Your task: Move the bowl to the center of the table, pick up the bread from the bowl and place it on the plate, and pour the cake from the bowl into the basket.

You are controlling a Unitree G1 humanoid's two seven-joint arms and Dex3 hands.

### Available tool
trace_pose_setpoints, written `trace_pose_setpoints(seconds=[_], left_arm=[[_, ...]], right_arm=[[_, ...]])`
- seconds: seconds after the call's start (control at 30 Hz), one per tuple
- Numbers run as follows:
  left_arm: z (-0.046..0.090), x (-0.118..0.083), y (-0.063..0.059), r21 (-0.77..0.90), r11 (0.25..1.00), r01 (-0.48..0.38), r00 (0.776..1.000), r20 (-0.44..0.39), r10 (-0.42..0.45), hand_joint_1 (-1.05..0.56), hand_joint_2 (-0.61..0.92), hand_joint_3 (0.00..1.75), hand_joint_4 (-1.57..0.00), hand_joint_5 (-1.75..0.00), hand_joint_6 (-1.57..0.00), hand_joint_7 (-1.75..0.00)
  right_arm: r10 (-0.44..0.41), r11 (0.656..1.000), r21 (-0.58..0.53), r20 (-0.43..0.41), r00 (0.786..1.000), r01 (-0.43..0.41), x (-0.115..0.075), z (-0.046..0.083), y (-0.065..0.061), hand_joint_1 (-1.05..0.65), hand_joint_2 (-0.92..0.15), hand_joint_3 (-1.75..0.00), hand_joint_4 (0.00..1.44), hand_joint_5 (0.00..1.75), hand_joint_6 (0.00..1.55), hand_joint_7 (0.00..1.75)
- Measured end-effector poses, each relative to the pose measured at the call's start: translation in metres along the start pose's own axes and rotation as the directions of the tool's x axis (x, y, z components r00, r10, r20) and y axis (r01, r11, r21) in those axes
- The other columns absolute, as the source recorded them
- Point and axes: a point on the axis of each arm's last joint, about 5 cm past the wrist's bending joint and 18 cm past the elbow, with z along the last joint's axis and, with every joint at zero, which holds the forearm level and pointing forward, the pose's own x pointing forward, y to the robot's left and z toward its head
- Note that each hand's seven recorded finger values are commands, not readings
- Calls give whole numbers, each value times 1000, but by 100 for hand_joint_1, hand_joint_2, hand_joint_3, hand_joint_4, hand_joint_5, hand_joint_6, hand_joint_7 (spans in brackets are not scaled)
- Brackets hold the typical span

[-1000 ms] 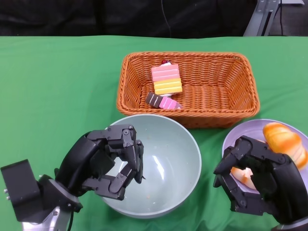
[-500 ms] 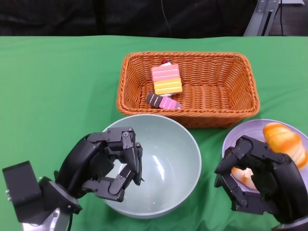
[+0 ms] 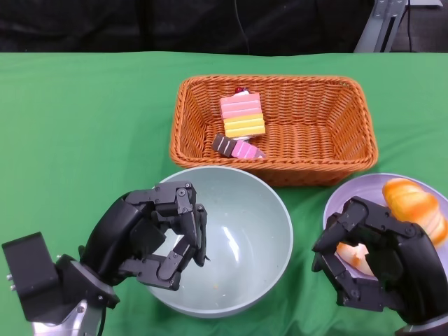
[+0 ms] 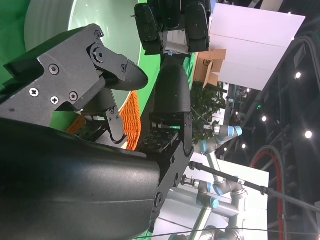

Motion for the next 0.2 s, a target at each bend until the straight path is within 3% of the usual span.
trace_pose_setpoints(seconds=[0.2], left_arm=[[0,0,0,3,1000,-1,1000,-3,1,-1,44,142,-78,-173,-79,-150]], right_arm=[[-1,1000,0,-2,1000,1,0,-1,0,-12,-57,-96,78,154,71,128]])
